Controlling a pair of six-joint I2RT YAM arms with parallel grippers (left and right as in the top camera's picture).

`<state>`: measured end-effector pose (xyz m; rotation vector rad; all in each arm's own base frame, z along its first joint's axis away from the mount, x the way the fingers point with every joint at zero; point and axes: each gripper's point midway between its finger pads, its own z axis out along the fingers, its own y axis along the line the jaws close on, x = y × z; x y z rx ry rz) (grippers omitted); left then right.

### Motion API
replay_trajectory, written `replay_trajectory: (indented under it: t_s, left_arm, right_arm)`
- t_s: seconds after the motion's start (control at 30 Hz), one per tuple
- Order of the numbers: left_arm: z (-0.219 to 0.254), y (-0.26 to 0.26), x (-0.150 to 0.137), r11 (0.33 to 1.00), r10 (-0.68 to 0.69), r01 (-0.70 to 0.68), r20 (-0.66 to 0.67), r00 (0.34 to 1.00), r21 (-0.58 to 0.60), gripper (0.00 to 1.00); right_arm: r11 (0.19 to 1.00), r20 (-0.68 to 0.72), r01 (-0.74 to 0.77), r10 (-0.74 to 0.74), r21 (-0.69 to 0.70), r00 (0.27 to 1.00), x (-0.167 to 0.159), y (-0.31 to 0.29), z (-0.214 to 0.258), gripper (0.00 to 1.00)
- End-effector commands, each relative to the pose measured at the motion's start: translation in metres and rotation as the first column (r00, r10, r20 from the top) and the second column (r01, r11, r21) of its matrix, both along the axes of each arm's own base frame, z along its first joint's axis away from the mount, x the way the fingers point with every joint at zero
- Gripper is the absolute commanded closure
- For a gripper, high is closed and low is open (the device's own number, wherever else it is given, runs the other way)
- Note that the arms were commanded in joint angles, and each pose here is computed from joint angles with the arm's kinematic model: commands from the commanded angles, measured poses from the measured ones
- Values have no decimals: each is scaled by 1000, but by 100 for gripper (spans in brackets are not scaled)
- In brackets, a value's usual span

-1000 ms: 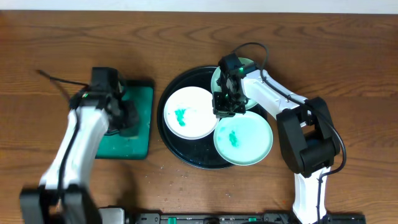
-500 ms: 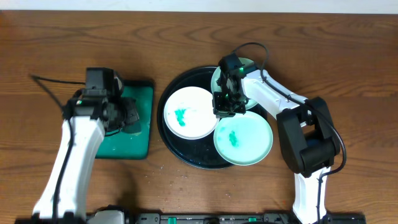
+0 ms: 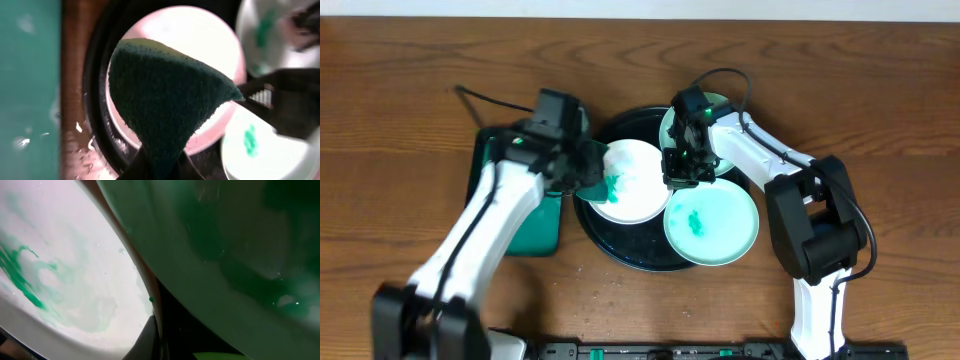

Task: Clean dirty plates on tray and stack at the side
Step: 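Carry the sponge with the left gripper onto the white plate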

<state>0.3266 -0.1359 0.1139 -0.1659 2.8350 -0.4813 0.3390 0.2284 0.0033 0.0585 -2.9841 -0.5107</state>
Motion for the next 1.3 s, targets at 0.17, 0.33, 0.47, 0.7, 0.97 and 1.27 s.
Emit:
replay_trajectory:
  t_s: [0.17,0.33,0.47,0.7,0.97,1.27]
  left_arm:
    - [-66,-3,24,996,78,-74,-104,991,44,93]
    - [-95,-6,31,993,116,-111,-141,983,47,93]
    - [-112,-10,25,993,112,-102,-188,976,60,93]
    - [-127,-63,-8,993,-42,4,-326,944,-116,93]
    - [-125,-116,-38,958,-195,94,-376,906,-271,93]
    - [-126,-97,-5,966,-81,-6,-328,941,-258,93]
  right_arm:
    - [999,-34,-23,22,-43,999,-9,-14,-15,99]
    - [998,-45,-28,25,-48,999,-12,-15,-15,99]
    - [998,-45,-38,36,-47,998,-12,-16,-15,99]
    - [998,-50,-38,35,-49,998,-13,-16,-14,99]
    - [998,-62,-39,35,-55,997,-16,-18,-14,99]
    - [997,-73,-39,34,-59,997,-19,-19,-14,99]
